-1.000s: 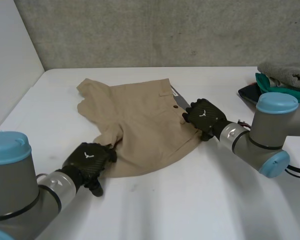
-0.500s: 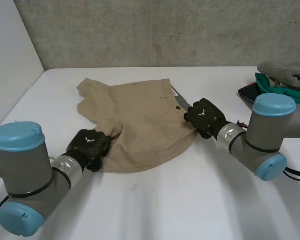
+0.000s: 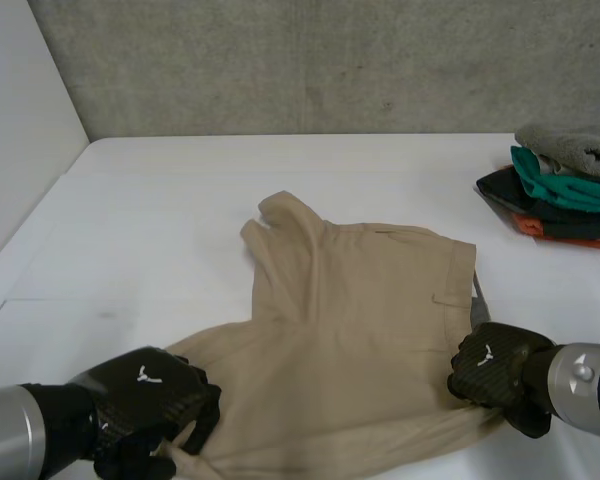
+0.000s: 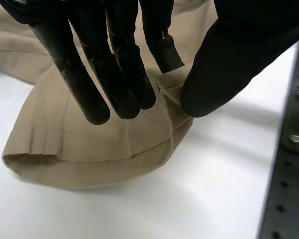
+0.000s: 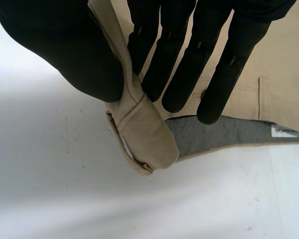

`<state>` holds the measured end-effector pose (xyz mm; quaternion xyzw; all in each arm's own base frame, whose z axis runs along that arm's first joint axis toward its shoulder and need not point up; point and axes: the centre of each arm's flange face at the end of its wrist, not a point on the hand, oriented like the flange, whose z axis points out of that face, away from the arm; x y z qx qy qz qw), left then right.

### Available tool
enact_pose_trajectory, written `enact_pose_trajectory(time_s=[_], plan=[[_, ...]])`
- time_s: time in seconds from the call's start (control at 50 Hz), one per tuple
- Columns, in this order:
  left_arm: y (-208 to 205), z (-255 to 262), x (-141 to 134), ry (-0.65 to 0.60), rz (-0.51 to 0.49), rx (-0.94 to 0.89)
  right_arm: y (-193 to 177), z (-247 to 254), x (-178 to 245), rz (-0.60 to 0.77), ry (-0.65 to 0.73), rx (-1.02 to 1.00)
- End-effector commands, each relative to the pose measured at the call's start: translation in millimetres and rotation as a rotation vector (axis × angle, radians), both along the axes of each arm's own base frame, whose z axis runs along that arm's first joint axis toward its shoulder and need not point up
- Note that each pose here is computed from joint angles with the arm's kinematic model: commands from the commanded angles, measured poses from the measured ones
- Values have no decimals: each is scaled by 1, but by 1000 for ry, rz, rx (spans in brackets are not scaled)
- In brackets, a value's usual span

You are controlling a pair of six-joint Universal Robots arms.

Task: Fold the laundry.

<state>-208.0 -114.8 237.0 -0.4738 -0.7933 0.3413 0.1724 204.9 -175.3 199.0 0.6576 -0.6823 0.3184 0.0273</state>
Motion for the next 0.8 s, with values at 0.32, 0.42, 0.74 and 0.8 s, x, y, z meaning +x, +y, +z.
enact_pose_trajectory(time_s=[0.32,0.42,0.74,0.8], plan=[[-200,-5,-84,294,248,-751,-132,-12,48,-367,-341,-463],[-231,-16,-108,308,252,-828,-166,-15,65,-358,-443,-643],[-289,102,-106,590,386,-1202,-221,108,102,-286,-935,-1204],[-273,165,-96,797,382,-1341,-204,164,106,-228,-1175,-1325]])
